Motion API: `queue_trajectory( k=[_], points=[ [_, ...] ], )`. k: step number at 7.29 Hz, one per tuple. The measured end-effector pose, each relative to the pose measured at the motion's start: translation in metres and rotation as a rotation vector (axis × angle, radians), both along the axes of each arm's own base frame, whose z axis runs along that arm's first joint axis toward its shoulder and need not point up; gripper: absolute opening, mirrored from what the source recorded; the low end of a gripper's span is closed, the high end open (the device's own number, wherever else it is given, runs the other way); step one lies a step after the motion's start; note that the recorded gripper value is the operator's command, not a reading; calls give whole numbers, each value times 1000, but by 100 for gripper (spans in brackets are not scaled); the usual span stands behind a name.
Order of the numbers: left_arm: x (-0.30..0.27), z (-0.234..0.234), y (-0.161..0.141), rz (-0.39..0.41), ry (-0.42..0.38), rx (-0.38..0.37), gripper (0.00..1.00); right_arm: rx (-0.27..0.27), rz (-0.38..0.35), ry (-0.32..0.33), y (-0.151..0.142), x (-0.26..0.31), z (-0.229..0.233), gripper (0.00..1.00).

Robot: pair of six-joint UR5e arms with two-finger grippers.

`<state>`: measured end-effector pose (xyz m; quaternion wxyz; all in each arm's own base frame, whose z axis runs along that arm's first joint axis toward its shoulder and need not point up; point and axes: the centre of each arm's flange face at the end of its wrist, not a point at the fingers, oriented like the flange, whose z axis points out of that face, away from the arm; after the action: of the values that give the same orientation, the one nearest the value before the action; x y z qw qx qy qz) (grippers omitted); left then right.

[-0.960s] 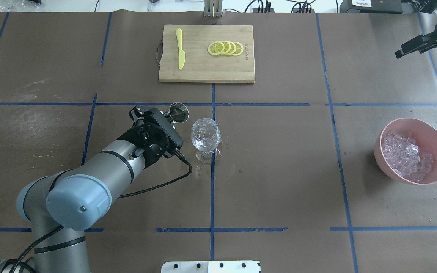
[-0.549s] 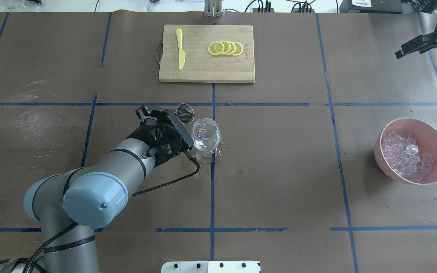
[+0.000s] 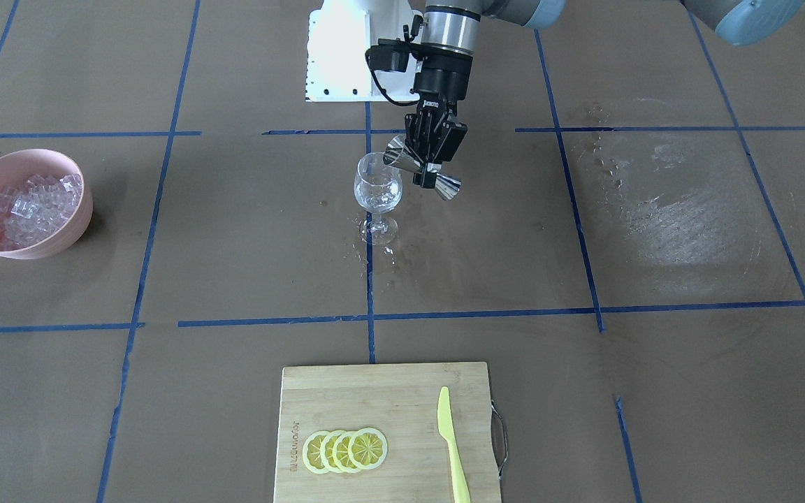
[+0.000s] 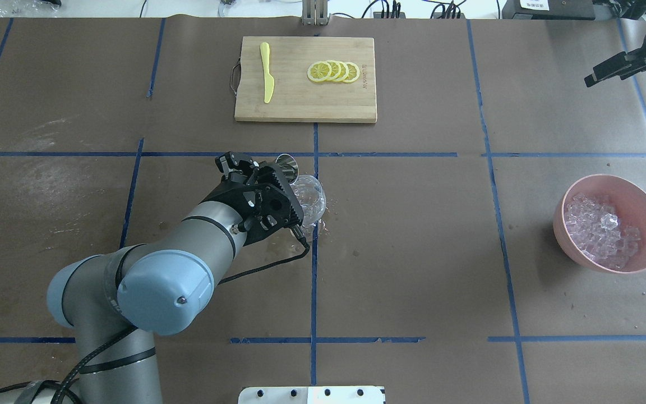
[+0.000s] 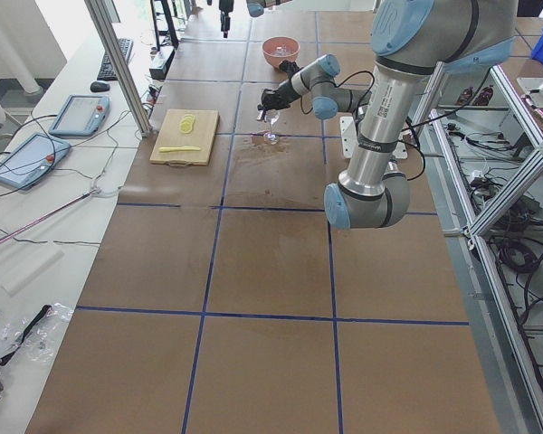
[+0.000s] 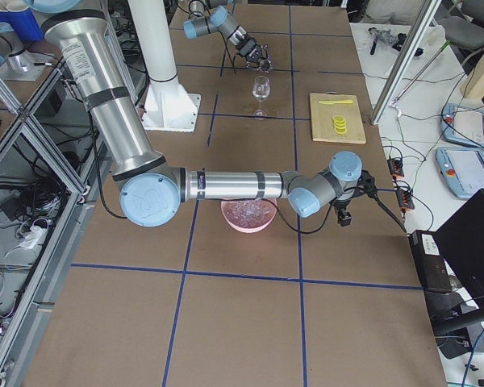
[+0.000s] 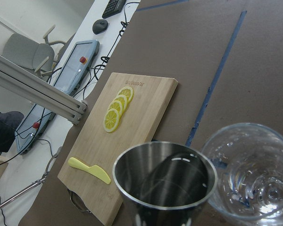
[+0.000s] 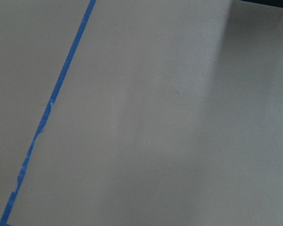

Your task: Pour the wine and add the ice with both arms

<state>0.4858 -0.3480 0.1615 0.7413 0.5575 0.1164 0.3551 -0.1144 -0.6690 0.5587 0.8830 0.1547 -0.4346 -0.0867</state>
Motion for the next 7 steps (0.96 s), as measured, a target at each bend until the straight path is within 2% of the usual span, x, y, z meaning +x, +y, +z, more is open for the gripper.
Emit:
queue_trajectory(
  k=[4,7],
  points=[
    [4,-20,-4,15,-224,60,0,-4,0,1,1,0,3,100],
    [4,-23,-5,40,-355,80,0,-10,-1,1,3,1,6,100]
  ],
)
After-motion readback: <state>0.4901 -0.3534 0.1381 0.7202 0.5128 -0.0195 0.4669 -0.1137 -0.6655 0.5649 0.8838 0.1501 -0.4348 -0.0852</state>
